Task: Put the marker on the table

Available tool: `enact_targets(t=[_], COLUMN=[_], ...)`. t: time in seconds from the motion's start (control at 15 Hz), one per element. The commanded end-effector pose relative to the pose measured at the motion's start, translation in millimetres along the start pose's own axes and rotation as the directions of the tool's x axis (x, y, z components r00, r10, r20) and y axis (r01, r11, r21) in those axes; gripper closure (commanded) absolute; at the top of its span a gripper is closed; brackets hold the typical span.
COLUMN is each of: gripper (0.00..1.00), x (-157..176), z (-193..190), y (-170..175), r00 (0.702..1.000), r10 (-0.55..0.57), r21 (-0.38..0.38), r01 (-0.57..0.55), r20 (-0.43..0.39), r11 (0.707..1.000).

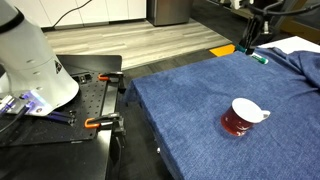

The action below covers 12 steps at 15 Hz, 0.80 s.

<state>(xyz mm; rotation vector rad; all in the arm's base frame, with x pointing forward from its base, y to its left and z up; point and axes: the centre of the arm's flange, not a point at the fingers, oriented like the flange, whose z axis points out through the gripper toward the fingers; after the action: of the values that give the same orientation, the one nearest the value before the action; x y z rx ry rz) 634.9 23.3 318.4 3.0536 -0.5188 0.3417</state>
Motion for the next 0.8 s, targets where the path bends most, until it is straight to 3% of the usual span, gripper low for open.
enact_targets(t=[0.0,0.4,0.47,0.53,0.6,0.73], gripper=[0.95,0.95,0.91,0.56,0.54,0.40], x=[-13,-35,-38,-41,-43,-47], z=[40,107,114,120,124,128], y=[-10,-15,-16,-16,-17,-18], r00=[0.997,0.993,0.993,0.992,0.992,0.991], r10=[0.038,0.107,0.112,0.121,0.126,0.135], r21=[-0.039,-0.091,-0.103,-0.112,-0.121,-0.131], r01=[-0.040,-0.111,-0.116,-0.124,-0.128,-0.136], r20=[-0.065,-0.047,-0.039,-0.030,-0.024,-0.016], r11=[0.998,0.990,0.988,0.986,0.984,0.982])
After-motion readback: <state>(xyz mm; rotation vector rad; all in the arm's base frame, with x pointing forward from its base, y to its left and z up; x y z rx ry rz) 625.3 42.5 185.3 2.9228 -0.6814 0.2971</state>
